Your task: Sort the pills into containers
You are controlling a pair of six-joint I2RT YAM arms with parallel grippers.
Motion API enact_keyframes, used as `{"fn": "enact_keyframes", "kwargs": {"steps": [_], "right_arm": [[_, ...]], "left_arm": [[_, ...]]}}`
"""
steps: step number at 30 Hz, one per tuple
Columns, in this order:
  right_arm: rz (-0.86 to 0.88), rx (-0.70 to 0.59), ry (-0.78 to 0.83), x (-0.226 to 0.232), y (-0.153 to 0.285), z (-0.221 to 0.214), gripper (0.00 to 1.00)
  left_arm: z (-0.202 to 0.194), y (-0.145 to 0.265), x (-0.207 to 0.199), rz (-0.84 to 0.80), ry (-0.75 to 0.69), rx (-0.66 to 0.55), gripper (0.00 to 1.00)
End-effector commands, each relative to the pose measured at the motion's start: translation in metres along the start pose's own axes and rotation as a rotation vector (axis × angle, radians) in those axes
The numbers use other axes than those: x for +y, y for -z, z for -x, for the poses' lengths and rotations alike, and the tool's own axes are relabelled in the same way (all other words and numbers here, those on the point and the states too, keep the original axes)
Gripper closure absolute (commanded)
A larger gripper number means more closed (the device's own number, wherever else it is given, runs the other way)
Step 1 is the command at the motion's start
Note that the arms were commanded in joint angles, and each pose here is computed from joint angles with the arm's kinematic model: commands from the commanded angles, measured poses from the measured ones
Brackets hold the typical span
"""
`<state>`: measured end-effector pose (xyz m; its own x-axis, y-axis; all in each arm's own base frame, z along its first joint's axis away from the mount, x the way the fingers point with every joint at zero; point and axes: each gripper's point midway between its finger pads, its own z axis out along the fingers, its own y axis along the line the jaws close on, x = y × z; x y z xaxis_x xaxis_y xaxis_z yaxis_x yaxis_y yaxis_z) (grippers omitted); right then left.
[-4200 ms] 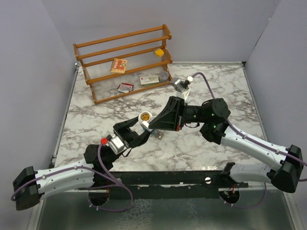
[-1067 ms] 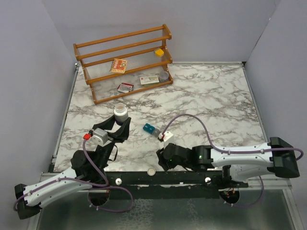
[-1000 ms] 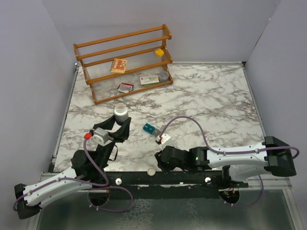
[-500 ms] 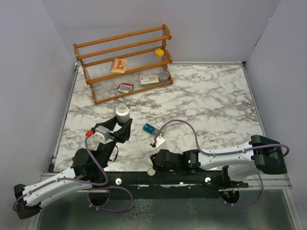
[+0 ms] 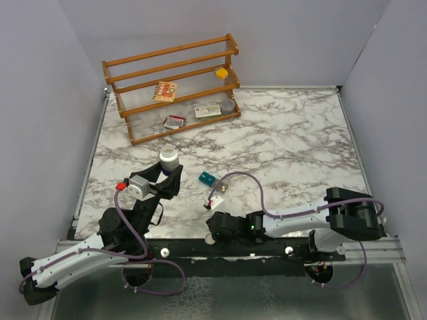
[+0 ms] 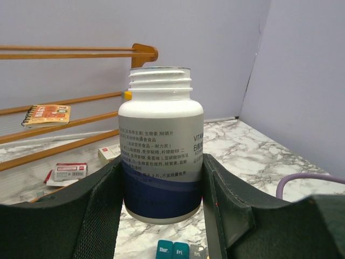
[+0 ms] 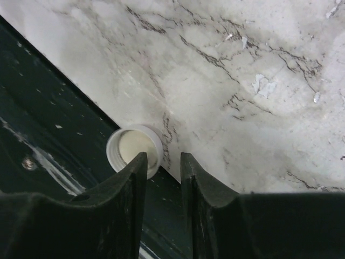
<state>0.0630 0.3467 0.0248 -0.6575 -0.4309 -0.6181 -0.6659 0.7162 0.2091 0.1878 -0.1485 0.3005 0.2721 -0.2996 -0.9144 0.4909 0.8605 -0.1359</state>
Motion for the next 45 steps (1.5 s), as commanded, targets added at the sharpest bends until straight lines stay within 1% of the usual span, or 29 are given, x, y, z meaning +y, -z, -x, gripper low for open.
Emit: {"fn": "enact_keyframes", "kwargs": {"steps": [1,3,4,5,6,7,8,13,17,20,24,26,32,36,39,42,45], "right_arm": [[0.010,0.022,-0.002,0.010,-0.008,-0.003,0.70],[0.002,0.029,-0.003,0.009,-0.011,-0.004,0.71],[-0.002,0.032,-0.003,0.008,-0.011,-0.005,0.74],[-0.012,0.033,-0.004,0.007,-0.012,-0.005,0.82],[-0.023,0.031,-0.006,0.005,-0.012,-0.005,0.91],[-0.038,0.028,-0.010,0.003,-0.011,-0.003,0.98],[-0.063,0.033,-0.010,-0.001,-0.010,-0.004,0.99],[-0.201,-0.007,0.000,-0.020,0.010,0.015,0.99],[-0.422,-0.116,0.038,-0.046,0.049,0.052,0.99],[-0.635,-0.205,0.063,-0.076,0.084,0.080,0.99],[-0.902,-0.279,0.070,-0.111,0.130,0.096,0.99],[-0.949,-0.294,0.142,-0.116,0.134,0.103,0.99],[-0.996,-0.335,0.191,-0.125,0.134,0.105,0.99],[-1.055,-0.346,0.313,-0.133,0.136,0.109,0.99],[-1.080,-0.355,0.369,-0.136,0.137,0.111,0.99],[-1.107,-0.334,0.437,-0.141,0.138,0.109,0.99],[-1.150,-0.277,0.548,-0.144,0.130,0.105,0.99]], "left_arm": [[0.009,0.001,0.000,-0.006,0.032,-0.027,1.00],[0.009,0.001,0.000,-0.004,0.029,-0.025,1.00],[0.009,0.001,0.000,-0.004,0.027,-0.024,1.00],[0.009,0.000,0.000,-0.004,0.024,-0.022,1.00],[0.010,0.000,0.000,-0.004,0.024,-0.024,1.00],[0.010,0.000,0.000,-0.004,0.022,-0.023,1.00],[0.009,0.000,-0.001,-0.004,0.020,-0.021,1.00],[0.011,0.000,0.000,-0.002,0.018,-0.025,1.00],[0.010,-0.001,0.001,0.006,0.007,-0.019,1.00],[0.008,-0.002,0.000,0.006,0.000,-0.010,1.00],[0.006,-0.004,-0.001,0.004,-0.002,-0.002,1.00],[0.006,-0.004,-0.001,0.003,0.002,-0.003,1.00],[0.009,-0.002,0.002,0.012,-0.003,-0.011,1.00],[0.009,-0.004,-0.002,0.000,-0.006,-0.006,1.00],[0.007,-0.006,-0.003,0.000,-0.015,0.006,1.00],[0.005,-0.008,-0.006,-0.006,-0.018,0.014,1.00],[0.005,-0.009,-0.007,-0.008,-0.020,0.015,1.00]]}}
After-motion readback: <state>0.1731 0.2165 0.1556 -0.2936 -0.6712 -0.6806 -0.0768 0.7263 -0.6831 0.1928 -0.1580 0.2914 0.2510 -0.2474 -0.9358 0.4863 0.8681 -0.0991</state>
